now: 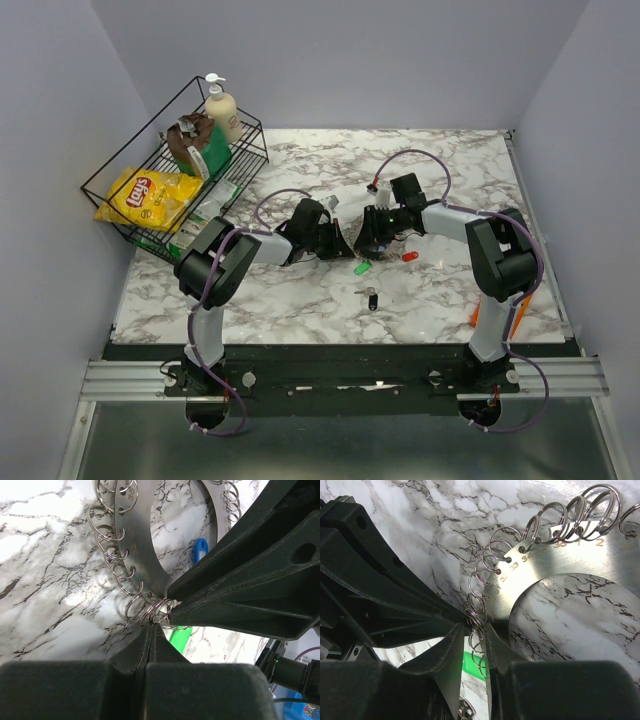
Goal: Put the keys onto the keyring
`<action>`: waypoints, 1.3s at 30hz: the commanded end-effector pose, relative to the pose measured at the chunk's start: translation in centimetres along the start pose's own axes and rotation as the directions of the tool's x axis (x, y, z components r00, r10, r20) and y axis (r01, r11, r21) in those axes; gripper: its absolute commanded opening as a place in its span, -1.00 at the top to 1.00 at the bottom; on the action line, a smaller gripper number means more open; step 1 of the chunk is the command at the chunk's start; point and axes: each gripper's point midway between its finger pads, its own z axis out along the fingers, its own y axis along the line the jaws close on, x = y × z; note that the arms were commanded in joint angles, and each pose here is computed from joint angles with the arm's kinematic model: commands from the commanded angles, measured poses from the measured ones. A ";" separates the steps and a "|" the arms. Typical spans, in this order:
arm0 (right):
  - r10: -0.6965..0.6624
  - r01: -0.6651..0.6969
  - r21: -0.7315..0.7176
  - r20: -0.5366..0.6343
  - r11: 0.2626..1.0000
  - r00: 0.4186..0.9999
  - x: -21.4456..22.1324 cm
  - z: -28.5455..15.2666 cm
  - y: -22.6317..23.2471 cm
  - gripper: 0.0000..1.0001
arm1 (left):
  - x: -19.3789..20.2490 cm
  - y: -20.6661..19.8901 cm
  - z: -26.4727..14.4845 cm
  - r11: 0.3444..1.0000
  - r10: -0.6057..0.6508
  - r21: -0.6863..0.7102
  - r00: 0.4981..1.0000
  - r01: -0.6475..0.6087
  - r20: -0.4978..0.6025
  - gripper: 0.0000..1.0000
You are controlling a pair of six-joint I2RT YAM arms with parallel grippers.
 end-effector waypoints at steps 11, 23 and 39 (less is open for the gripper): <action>0.024 -0.024 -0.015 -0.045 1.000 0.999 1.4 0.5 -0.1 0.46 | 0.6 1.6 0.4 0.998 0.015 -0.065 1.000 -0.016 -0.014 1.00; 0.018 -0.022 -0.067 -0.066 0.998 0.998 1.8 0.9 0.4 0.99 | 0.7 1.8 0.4 0.997 0.017 -0.068 1.000 -0.018 -0.016 1.00; -0.071 0.073 -0.032 0.063 0.997 0.995 -1.1 -1.2 1.7 0.99 | -1.7 1.1 -3.4 0.994 0.076 -0.083 0.991 -0.068 0.106 0.63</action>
